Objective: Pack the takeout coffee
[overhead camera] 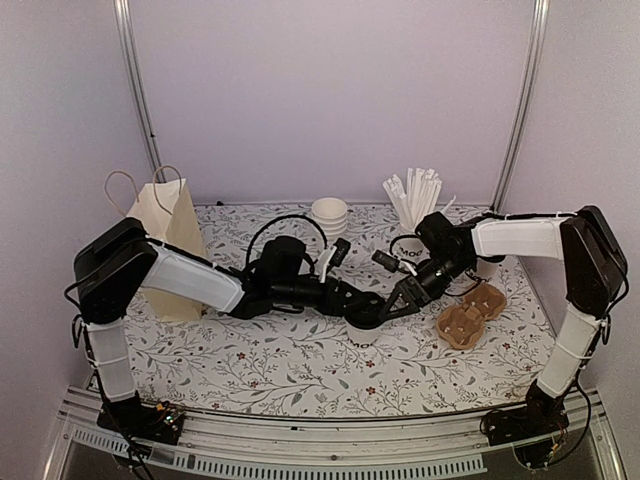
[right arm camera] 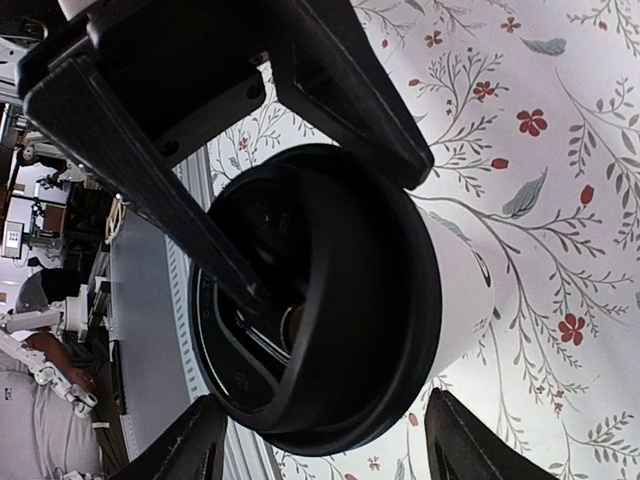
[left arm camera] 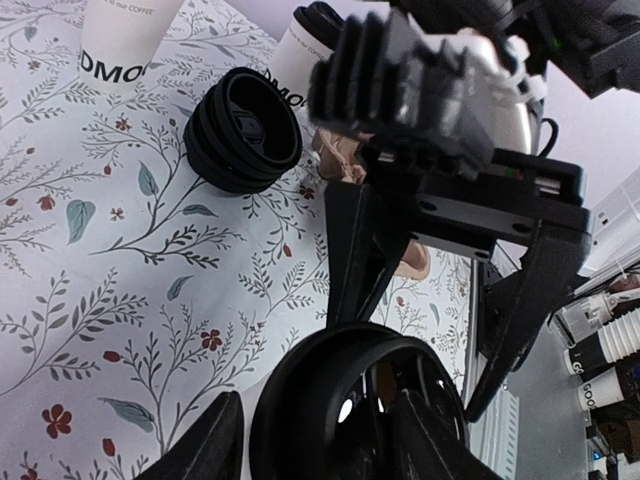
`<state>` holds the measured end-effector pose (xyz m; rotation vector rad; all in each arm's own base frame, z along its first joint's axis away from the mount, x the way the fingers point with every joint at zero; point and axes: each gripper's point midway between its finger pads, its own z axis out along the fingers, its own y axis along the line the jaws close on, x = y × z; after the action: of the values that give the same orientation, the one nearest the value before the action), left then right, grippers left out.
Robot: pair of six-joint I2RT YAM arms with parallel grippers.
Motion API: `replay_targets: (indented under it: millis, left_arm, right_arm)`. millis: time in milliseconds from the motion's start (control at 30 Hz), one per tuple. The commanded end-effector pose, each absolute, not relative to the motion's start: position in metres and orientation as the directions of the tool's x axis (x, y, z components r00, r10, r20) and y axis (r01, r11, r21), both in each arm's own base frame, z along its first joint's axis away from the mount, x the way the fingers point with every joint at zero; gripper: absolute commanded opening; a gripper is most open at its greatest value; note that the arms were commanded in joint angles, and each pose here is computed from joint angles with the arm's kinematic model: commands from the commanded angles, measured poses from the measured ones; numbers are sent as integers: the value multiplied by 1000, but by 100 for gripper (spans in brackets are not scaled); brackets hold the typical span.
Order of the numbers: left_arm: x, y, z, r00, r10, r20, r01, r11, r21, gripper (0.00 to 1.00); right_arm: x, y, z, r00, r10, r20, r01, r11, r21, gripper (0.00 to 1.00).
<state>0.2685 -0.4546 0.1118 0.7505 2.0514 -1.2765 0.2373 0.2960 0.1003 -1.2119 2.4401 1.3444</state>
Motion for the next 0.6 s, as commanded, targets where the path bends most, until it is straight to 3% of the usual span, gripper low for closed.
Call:
replay_targets:
  millis: [0,200,367,567]
  left_arm:
    - [249,-427,24,-771,280,-573,626,503,-596,52]
    - [248,-424,19,-779,280,-561,618,499,-608,51]
    - [249,-431,37,-737,284,-613,667,447,-596,53]
    - [237,-444,52,-670,319,-670,742,300,-600,54]
  right_arm:
    - [255,254,1,-710,-669,-220,-679,567,467,67]
    - [250,258,-4,-720,-666,-194,-652,556,515,65]
    - [249,286,57,-654,-663,-364,-711,374,596,72]
    - [262,292,112,-610,-630,-481,-765,310,565,79]
